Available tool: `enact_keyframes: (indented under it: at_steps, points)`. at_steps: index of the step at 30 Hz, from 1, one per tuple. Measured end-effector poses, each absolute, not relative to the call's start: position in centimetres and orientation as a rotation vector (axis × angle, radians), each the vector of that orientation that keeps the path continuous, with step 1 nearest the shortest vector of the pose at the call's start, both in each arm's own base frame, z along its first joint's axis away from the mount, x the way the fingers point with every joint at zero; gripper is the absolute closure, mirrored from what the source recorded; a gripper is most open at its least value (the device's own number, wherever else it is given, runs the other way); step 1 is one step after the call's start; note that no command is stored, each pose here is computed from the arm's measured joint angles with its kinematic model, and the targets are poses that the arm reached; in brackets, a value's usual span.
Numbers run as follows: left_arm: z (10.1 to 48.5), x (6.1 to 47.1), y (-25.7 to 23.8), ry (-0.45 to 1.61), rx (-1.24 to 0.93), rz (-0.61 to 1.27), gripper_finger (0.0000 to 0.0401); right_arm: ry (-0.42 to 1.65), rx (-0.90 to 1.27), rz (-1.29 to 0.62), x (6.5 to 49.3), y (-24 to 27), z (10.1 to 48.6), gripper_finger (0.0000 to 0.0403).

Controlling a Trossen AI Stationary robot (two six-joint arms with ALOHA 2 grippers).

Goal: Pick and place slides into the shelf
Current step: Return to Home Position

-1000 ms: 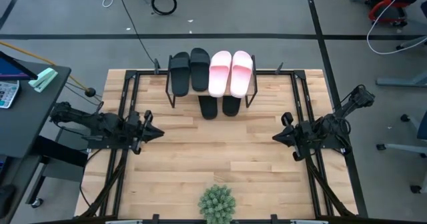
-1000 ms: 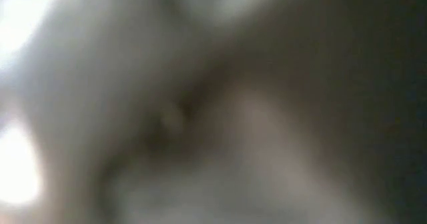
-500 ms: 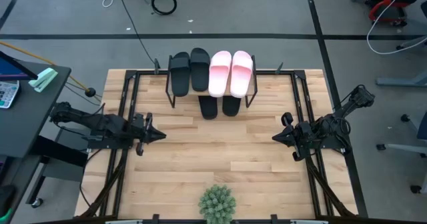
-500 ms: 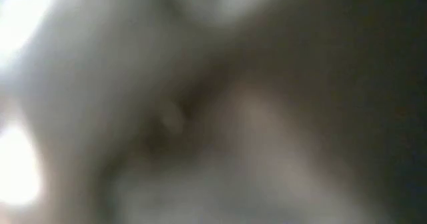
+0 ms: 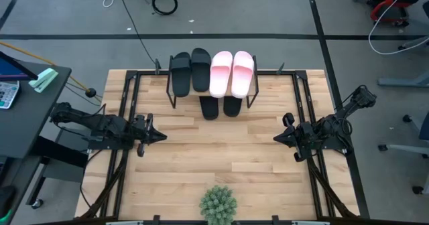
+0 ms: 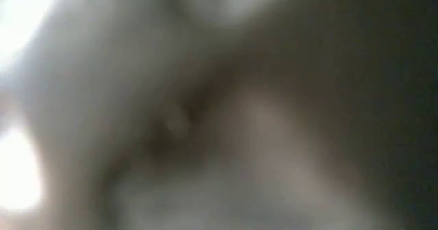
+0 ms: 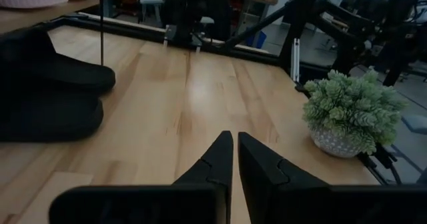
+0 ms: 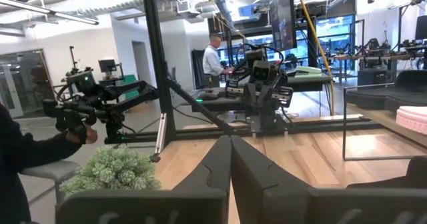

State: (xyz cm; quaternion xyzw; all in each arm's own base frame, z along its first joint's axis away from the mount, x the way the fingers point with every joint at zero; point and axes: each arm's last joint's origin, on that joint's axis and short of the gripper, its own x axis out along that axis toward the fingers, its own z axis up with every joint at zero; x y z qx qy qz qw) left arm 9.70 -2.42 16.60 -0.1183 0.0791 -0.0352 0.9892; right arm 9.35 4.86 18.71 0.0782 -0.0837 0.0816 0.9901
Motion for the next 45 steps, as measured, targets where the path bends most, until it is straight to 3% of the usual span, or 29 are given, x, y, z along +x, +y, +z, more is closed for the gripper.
enact_keyframes:
  at_steps: [45]
  points:
    - [16.80, 9.75, -2.42, 0.130, -0.245, -0.072, 0.0365, -0.168, 0.158, 0.164, 9.35, 4.86, 18.71, 0.0389]
